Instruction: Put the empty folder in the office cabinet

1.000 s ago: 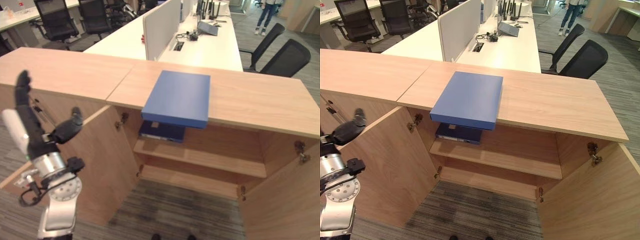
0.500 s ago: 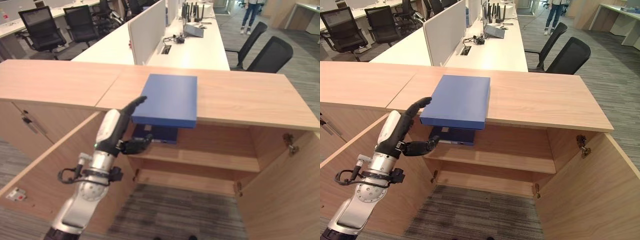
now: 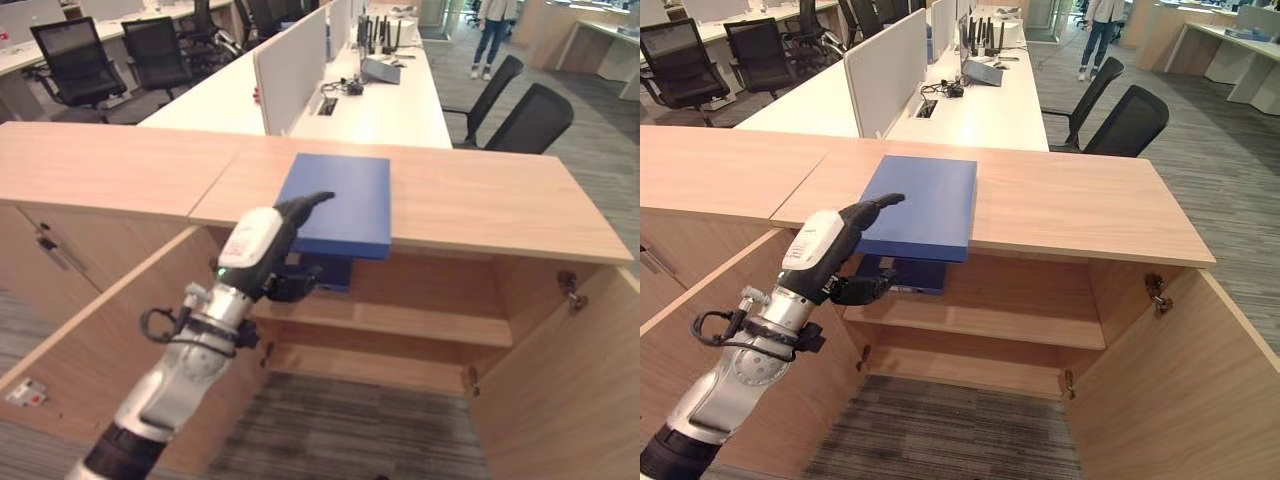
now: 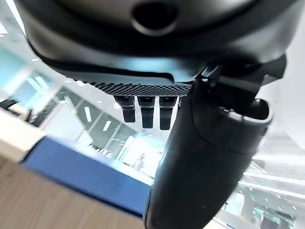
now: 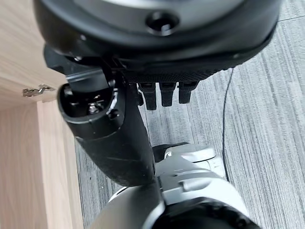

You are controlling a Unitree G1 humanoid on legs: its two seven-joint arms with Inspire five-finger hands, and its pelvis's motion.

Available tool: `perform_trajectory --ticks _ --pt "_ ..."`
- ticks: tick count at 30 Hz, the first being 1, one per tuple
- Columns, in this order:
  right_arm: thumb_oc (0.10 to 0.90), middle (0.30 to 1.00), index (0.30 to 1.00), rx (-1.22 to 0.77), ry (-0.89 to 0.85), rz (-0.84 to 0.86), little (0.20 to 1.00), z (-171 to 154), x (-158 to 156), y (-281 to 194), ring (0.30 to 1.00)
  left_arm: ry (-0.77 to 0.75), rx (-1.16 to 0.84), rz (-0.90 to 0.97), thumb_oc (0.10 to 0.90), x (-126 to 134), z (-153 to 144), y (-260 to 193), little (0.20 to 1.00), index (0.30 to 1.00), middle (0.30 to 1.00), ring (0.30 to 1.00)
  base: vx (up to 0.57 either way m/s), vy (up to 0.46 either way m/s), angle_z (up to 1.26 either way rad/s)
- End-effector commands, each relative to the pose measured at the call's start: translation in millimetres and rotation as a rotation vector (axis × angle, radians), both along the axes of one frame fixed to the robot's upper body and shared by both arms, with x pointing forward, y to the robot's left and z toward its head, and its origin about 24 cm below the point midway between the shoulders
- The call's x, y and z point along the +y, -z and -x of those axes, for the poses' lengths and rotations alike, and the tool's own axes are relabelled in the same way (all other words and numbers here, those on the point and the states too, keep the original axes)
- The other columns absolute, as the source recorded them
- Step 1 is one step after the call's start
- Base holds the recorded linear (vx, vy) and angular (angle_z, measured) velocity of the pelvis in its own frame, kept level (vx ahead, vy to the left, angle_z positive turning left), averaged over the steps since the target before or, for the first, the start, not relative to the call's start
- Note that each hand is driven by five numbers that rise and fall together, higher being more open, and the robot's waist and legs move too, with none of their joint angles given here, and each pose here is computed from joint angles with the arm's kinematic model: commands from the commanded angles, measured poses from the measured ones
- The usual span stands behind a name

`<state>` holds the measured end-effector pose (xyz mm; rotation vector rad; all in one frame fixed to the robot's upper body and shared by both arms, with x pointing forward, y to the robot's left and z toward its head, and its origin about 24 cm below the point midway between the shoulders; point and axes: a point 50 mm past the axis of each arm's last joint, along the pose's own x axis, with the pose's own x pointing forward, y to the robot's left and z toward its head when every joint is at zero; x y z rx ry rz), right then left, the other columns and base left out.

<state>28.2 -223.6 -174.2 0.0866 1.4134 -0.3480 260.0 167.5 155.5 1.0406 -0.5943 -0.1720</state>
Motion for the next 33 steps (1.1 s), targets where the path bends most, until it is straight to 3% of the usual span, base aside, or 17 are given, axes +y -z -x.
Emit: perform_trajectory --ticks 1,18,33 --pt "0.800 0.900 0.900 0.037 -0.063 0.014 0.900 -1.4 -1.4 0.0 0.900 0.063 -0.355 -0.096 0.800 -17.7 -10.1 -61.9 0.900 0.900 0.900 0.900 0.00 0.000 0.00" --pt "0.800 0.900 0.900 0.034 -0.048 0.042 0.900 -3.3 -8.1 -1.5 0.900 0.037 -0.350 -0.289 0.800 -32.6 -33.1 -50.7 0.900 0.900 0.900 0.900 0.00 0.001 -0.02" --pt "0.800 0.900 0.900 0.046 -0.065 0.056 0.900 -3.1 -9.9 -1.9 0.900 -0.160 -0.390 -0.381 0.800 -19.5 -61.6 -45.2 0.900 0.900 0.900 0.900 0.00 0.000 0.00"
